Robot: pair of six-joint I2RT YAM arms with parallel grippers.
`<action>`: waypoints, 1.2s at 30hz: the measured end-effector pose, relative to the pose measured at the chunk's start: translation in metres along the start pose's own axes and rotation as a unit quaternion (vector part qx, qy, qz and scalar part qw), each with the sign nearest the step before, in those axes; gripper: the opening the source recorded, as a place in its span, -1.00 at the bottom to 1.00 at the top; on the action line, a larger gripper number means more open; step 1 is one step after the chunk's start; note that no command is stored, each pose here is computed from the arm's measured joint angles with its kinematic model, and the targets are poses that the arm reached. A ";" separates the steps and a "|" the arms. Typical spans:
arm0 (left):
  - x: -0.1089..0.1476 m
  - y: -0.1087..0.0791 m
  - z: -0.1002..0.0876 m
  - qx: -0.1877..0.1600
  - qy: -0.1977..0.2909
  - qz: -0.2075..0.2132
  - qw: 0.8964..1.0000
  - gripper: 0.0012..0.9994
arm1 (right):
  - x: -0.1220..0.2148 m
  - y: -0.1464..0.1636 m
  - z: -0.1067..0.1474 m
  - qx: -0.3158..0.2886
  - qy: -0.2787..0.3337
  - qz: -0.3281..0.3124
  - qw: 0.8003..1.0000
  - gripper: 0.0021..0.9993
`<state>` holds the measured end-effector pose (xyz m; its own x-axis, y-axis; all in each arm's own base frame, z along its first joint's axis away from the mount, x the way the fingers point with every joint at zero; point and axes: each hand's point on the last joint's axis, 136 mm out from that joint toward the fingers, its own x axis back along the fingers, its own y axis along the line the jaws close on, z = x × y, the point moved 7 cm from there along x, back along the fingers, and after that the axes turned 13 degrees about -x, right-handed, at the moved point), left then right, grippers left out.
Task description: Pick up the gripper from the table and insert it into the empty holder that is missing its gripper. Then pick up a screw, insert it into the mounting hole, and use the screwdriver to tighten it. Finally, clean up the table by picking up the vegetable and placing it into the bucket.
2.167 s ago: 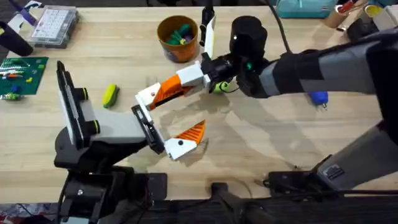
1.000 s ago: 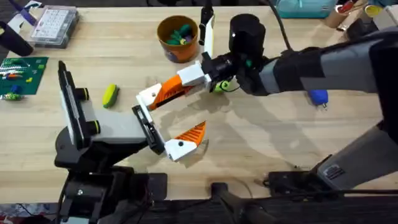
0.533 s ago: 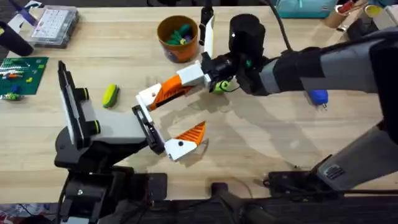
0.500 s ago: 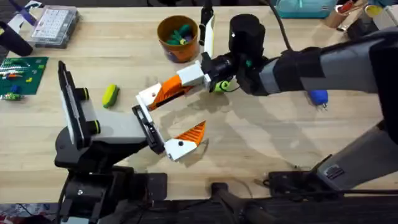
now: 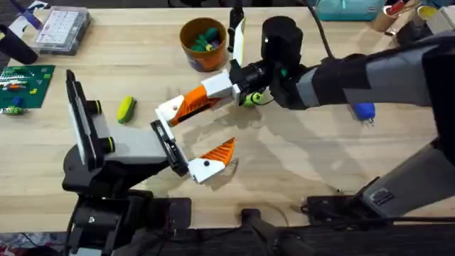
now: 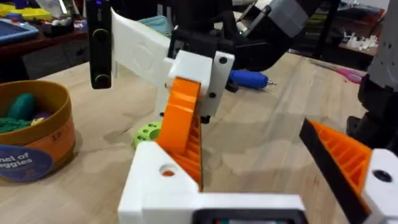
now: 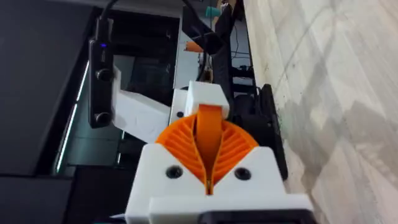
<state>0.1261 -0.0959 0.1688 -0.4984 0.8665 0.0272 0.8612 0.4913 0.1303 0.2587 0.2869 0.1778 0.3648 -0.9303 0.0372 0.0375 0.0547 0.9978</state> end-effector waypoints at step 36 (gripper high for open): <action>0.000 -0.007 0.000 0.009 -0.003 0.032 0.999 0.98 | 0.036 -0.008 -0.004 -0.007 -0.050 -0.006 0.999 0.99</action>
<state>0.1203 -0.0997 0.1679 -0.4414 0.8968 0.0299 0.8931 0.4359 0.1112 0.2755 0.2540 0.1712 0.2697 -0.9624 0.0311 0.0549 0.0476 0.9974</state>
